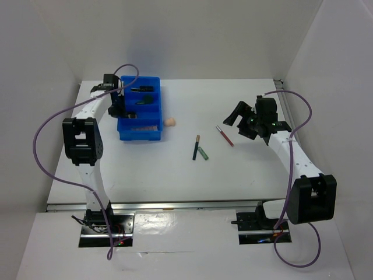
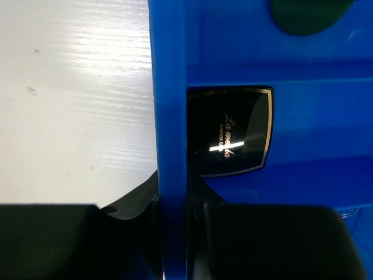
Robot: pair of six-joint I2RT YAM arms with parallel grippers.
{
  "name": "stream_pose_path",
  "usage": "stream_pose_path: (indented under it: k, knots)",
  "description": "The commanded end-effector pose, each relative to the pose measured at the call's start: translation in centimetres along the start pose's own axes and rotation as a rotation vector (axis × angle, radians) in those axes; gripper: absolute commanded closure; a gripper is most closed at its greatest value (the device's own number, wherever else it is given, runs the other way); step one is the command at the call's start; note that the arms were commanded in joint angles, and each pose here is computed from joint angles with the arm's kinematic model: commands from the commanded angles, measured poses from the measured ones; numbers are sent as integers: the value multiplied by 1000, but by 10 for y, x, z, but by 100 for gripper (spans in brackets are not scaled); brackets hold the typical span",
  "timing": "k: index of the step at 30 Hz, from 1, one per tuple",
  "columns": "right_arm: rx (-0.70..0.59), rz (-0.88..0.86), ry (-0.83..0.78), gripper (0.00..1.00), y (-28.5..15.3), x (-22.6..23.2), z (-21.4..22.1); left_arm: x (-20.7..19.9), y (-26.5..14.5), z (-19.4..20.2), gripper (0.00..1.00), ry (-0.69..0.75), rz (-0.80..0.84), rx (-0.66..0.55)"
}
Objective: Organize the makeup
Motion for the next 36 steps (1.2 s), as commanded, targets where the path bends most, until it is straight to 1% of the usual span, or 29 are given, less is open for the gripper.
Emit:
stream_pose_path:
  k: [1, 4, 6, 8, 9, 10, 14, 16, 17, 19, 20, 21, 24, 25, 26, 27, 28, 29, 30, 31, 32, 34, 36]
  knots:
    - [-36, -42, -5, 0, -1, 7, -10, -5, -57, -35, 100, 65, -39, -167]
    - [-35, -42, -5, 0, -1, 7, -9, -5, -72, -38, 100, 102, -93, -183]
    - [-35, -42, -5, 0, -1, 7, -9, -14, -70, -34, 100, 121, -91, -172]
    - [-30, -49, -5, 0, -1, 8, -9, -13, -65, -30, 100, 122, -100, -165]
    - [-30, -49, -5, 0, -1, 8, -9, -14, -51, -23, 100, 127, -92, -125]
    - [-36, -54, -8, 0, -4, 9, -10, -15, -45, -23, 100, 127, -92, -124]
    - [-38, -55, -8, 0, -8, 12, -11, -15, -12, -12, 100, 135, -97, -51]
    - [-52, -67, -13, 0, -12, 17, -15, -17, 0, -11, 97, 137, -88, -32]
    - [-49, -53, -10, 0, -12, 14, -13, -18, 0, -17, 92, 136, -87, -45]
    - [-58, -60, -13, 0, -16, 19, -18, -18, 2, -17, 86, 137, -88, -28]
    - [-56, -58, -12, 0, -16, 21, -21, -19, 0, -21, 80, 127, -87, -42]
    - [-52, -55, -11, 0, -16, 23, -23, -17, -2, -24, 70, 125, -98, -52]
    - [-36, -69, -20, 0, -13, 28, -27, -18, -4, -27, 53, 134, -89, -60]
    - [-16, -54, -13, 0, -7, 26, -26, -20, -10, -30, 49, 134, -73, -66]
    - [-21, -48, -7, 0, -5, 25, -31, -22, -14, -30, 50, 135, -60, -57]
    - [-14, -56, -7, 0, -6, 29, -34, -26, -24, -36, 56, 133, -28, -85]
    - [11, -48, -9, 0, 1, 27, -34, -27, -37, -44, 84, 144, -13, -123]
    - [4, -44, -4, 0, 3, 26, -39, -27, -38, -45, 92, 144, -13, -123]
    - [-3, -61, -21, 0, 2, 32, -45, -28, -52, -56, 92, 150, -12, -159]
    - [12, -50, -15, 0, 7, 31, -45, -28, -57, -58, 88, 150, -12, -163]
    - [10, -54, -21, 0, 9, 30, -50, -28, -57, -58, 64, 140, -11, -155]
    - [13, -55, -22, 0, 12, 31, -57, -28, -57, -58, 40, 129, -20, -156]
    - [11, -47, -14, 0, 13, 29, -62, -27, -41, -51, 23, 131, -22, -115]
Point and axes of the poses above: each gripper's point midway between its finger pads, its own y axis out along the fingers, its own x axis along the line the jaws close on, z = x × y, the point moved 5 cm from there along -y, back along the fingers, and after that the axes turned 2 degrees about y, right-handed, at the moved point
